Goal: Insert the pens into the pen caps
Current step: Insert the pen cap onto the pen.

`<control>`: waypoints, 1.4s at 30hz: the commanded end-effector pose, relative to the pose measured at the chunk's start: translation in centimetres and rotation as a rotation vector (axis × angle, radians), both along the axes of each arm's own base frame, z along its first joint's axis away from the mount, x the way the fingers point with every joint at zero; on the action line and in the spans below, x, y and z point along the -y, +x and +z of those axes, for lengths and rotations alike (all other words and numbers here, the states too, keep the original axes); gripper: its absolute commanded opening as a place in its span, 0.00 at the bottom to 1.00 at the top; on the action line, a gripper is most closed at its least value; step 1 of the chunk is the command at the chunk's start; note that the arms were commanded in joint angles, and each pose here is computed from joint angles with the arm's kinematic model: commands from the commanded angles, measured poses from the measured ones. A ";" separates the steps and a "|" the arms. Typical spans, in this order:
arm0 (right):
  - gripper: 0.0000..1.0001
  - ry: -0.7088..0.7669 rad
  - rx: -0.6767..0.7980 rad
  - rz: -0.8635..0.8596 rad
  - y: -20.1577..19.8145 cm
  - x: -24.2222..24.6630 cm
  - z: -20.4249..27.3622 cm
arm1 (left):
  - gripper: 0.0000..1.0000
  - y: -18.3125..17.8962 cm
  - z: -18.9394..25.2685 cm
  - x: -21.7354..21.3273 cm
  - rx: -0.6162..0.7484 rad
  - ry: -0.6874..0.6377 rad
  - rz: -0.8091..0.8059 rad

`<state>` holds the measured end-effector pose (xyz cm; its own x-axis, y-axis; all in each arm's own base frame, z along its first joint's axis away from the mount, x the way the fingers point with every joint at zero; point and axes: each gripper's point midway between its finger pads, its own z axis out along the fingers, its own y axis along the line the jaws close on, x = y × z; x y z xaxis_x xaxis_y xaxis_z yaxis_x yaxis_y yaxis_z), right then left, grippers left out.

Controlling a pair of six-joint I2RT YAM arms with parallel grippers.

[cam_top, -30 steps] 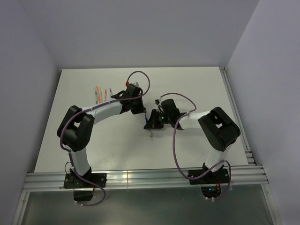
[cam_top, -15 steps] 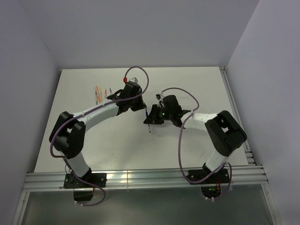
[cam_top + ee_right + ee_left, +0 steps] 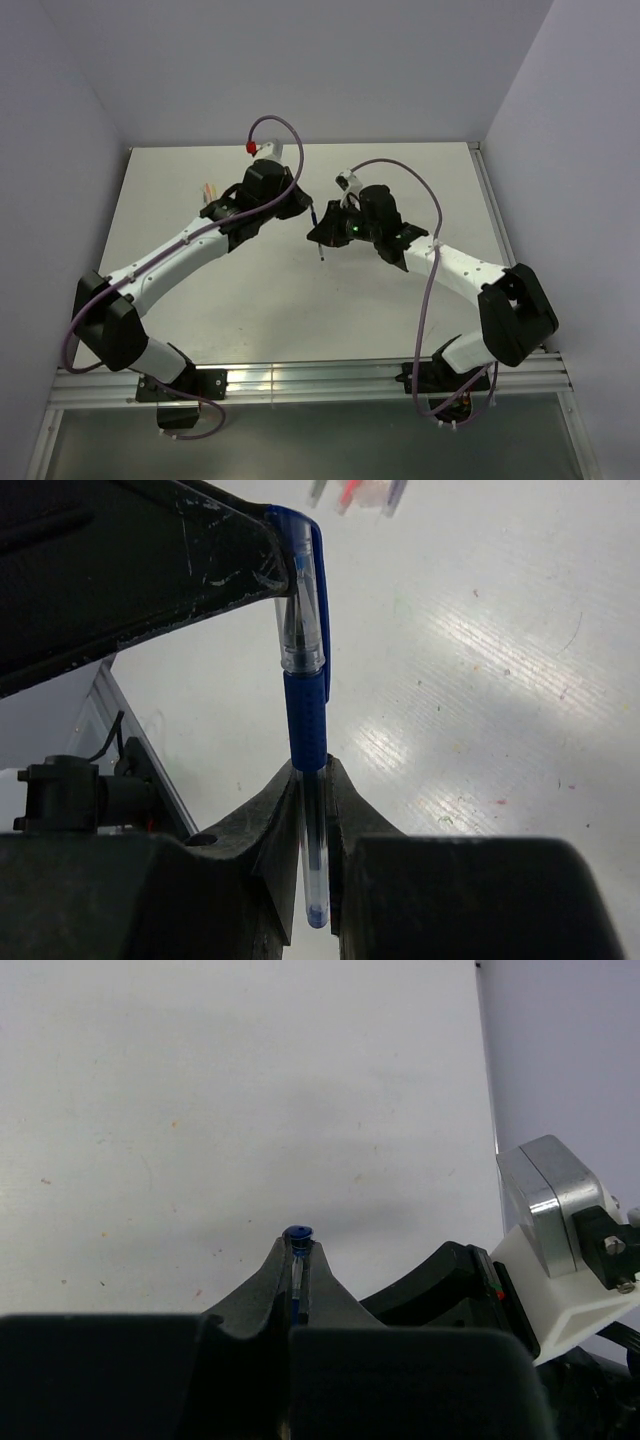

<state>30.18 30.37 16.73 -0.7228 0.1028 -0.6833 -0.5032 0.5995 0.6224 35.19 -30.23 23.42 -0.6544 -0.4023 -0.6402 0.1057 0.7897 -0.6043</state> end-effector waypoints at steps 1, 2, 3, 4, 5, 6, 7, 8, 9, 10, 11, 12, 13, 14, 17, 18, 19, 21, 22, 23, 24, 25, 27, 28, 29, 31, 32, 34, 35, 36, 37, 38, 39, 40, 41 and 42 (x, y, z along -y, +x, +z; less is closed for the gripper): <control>0.00 0.025 0.252 -0.142 4.3 1.5 7.0 | 0.00 -5.3 1.7 1.7 -0.041 0.009 -0.172; 0.00 0.027 0.261 -0.143 4.2 1.5 7.4 | 0.00 -5.6 1.8 1.7 -0.039 0.012 -0.177; 0.00 0.026 0.269 -0.144 4.1 1.7 7.7 | 0.00 -5.7 2.0 1.7 -0.034 0.016 -0.178; 0.00 0.028 0.285 -0.146 4.0 1.8 8.3 | 0.00 -6.2 2.3 1.9 -0.024 0.016 -0.190; 0.00 0.025 0.291 -0.147 3.9 2.0 8.4 | 0.00 -6.5 2.3 2.0 -0.022 0.021 -0.195; 0.00 0.026 0.302 -0.151 3.9 2.1 8.9 | 0.00 -6.9 2.4 2.2 -0.019 0.025 -0.207; 0.00 0.027 0.311 -0.150 3.8 2.2 9.3 | 0.00 -7.1 2.5 2.4 -0.012 0.028 -0.213; 0.00 0.025 0.313 -0.149 3.7 2.2 9.5 | 0.00 -7.2 2.6 2.4 -0.010 0.034 -0.212; 0.00 0.026 0.326 -0.149 3.7 2.3 10.0 | 0.00 -7.7 2.6 2.7 -0.006 0.038 -0.223; 0.00 0.025 0.329 -0.150 3.7 2.3 10.1 | 0.00 -7.9 2.6 2.8 -0.006 0.045 -0.228; 0.00 0.019 0.328 -0.148 3.6 2.4 10.2 | 0.00 -7.9 2.8 2.9 -0.001 0.048 -0.228; 0.00 0.021 0.334 -0.150 3.7 2.4 10.6 | 0.00 -8.0 2.6 3.0 -0.002 0.059 -0.223; 0.00 0.021 0.341 -0.150 3.6 2.5 10.9 | 0.00 -8.4 2.5 3.2 -0.001 0.068 -0.233; 0.00 0.020 0.343 -0.156 3.7 2.5 11.0 | 0.00 -8.5 2.6 3.4 0.002 0.068 -0.234; 0.00 0.020 0.357 -0.157 3.6 2.7 11.7 | 0.00 -8.9 2.6 3.6 0.003 0.079 -0.232; 0.00 0.019 0.361 -0.154 3.6 2.7 11.8 | 0.00 -9.1 2.8 3.5 0.007 0.078 -0.223; 0.00 0.016 0.361 -0.155 3.5 2.7 11.9 | 0.00 -9.1 3.0 3.4 0.011 0.076 -0.218; 0.00 0.016 0.364 -0.156 3.4 2.9 12.0 | 0.00 -8.8 3.6 2.9 0.028 0.078 -0.190; 0.00 0.015 0.363 -0.154 3.3 2.9 11.8 | 0.00 -8.8 3.9 2.4 0.029 0.085 -0.176; 0.00 0.013 0.359 -0.154 3.2 3.0 11.7 | 0.00 -8.6 4.3 2.0 0.040 0.094 -0.154; 0.00 0.009 0.358 -0.146 3.0 2.9 11.6 | 0.00 -8.2 4.8 1.3 0.061 0.106 -0.125; 0.00 0.015 0.356 -0.131 2.7 2.9 11.7 | 0.08 -7.8 6.2 0.3 0.100 0.108 -0.077; 0.00 0.028 0.351 -0.099 1.8 2.7 11.7 | 0.25 -7.4 8.3 -1.1 0.155 0.092 -0.047; 0.00 0.043 0.348 -0.060 1.1 2.4 11.8 | 0.32 -7.2 9.3 -1.5 0.175 0.074 -0.039; 0.00 0.047 0.342 -0.045 0.6 2.3 11.5 | 0.40 -6.9 10.3 -1.8 0.201 0.047 -0.036; 0.00 0.076 0.346 0.029 -1.0 1.9 11.9 | 0.58 -6.2 12.3 -3.1 0.254 0.017 -0.024; 0.00 0.089 0.347 0.064 -1.7 1.7 11.8 | 0.62 -6.0 13.6 -2.9 0.292 -0.017 -0.037; 0.00 0.118 0.358 0.126 -3.0 1.4 12.3 | 0.71 -5.8 15.2 -3.4 0.350 -0.033 -0.047; 0.00 0.155 0.358 0.202 -4.4 0.8 12.5 | 0.73 -6.0 16.5 -3.0 0.400 -0.063 -0.081; 0.00 0.177 0.363 0.234 -5.0 0.6 12.9 | 0.75 -6.3 17.5 -3.1 0.430 -0.088 -0.095; 0.00 0.199 0.360 0.272 -5.6 0.4 13.2 | 0.75 -6.3 17.9 -3.0 0.445 -0.099 -0.105; 0.00 0.239 0.357 0.331 -6.7 0.0 13.7 | 0.76 -6.4 18.4 -2.9 0.465 -0.115 -0.128; 0.00 0.254 0.358 0.357 -7.2 -0.1 14.0 | 0.76 -6.7 19.9 -2.8 0.521 -0.149 -0.166; 0.00 0.268 0.356 0.378 -7.5 -0.2 14.2 | 0.77 -7.0 19.9 -2.6 0.536 -0.157 -0.195; 0.00 0.297 0.361 0.414 -8.3 -0.4 14.8 | 0.77 -6.9 20.3 -2.7 0.564 -0.163 -0.211; 0.00 0.306 0.355 0.423 -8.4 -0.4 14.9 | 0.76 -7.8 21.6 -2.1 0.617 -0.211 -0.278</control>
